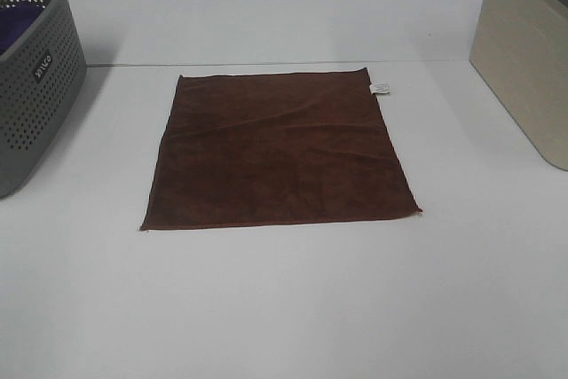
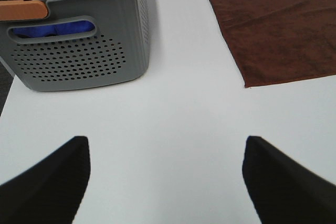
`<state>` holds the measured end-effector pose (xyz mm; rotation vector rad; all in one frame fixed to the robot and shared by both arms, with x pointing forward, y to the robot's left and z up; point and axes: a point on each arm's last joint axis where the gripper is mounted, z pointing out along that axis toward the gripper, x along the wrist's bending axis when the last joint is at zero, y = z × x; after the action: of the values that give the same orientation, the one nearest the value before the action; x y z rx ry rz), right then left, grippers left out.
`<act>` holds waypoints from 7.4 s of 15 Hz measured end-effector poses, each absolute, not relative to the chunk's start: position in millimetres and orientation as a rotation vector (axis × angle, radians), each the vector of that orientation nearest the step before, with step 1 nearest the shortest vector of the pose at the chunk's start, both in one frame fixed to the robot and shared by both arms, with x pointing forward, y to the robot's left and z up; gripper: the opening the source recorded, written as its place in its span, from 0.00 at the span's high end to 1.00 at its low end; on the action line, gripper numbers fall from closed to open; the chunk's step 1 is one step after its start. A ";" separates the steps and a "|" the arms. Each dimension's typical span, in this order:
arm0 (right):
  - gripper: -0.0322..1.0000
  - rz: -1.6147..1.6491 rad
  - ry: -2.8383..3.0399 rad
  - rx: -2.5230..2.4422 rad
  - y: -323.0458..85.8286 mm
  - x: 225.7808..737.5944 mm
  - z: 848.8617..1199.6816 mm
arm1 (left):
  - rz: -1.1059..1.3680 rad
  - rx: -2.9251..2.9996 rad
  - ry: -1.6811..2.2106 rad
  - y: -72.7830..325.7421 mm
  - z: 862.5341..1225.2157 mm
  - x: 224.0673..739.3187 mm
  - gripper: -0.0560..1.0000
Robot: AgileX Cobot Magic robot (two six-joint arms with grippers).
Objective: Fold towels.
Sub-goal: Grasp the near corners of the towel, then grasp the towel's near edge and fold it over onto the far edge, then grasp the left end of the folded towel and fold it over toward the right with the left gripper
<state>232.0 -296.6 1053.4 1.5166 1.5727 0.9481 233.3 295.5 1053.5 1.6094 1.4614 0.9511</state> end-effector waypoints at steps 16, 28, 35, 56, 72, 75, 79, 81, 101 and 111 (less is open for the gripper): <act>0.29 0.949 1.572 1.517 -296.6 232.0 1053.4 | 0.951 1.609 1.461 295.5 1053.5 233.3 0.23; 0.29 0.949 1.572 1.517 -296.6 232.0 1053.4 | 0.951 1.609 1.461 295.5 1053.5 233.3 0.23; 0.29 0.971 1.532 1.484 -297.6 266.3 1074.0 | 1.101 1.366 1.275 295.1 1085.8 252.1 0.23; 0.35 0.702 2.130 2.190 -276.3 565.7 964.1 | -0.112 1.519 1.988 266.5 915.0 523.6 0.23; 0.38 0.813 2.533 2.373 -238.2 626.4 860.3 | -0.395 1.630 1.868 196.2 854.1 595.1 0.39; 0.65 0.773 2.500 2.383 -228.9 627.3 854.8 | -0.399 1.645 1.879 195.2 847.5 594.0 0.71; 0.97 0.729 2.442 2.448 -230.9 627.7 851.3 | -0.378 1.711 1.850 196.1 850.1 591.7 0.95; 0.97 0.686 2.473 2.461 -231.3 622.9 852.4 | -0.365 1.748 1.843 197.7 863.2 589.2 0.95; 0.97 0.915 2.415 2.246 -228.1 648.1 936.4 | -0.323 1.767 1.802 192.4 924.5 612.8 0.95; 0.94 0.900 2.277 2.240 -230.9 714.7 884.0 | -0.200 1.728 1.815 186.1 887.5 694.3 0.88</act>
<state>714.7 -230.9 884.0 2.2396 2.2767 0.8995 694.3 186.1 887.5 1.7284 1.8148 -0.1998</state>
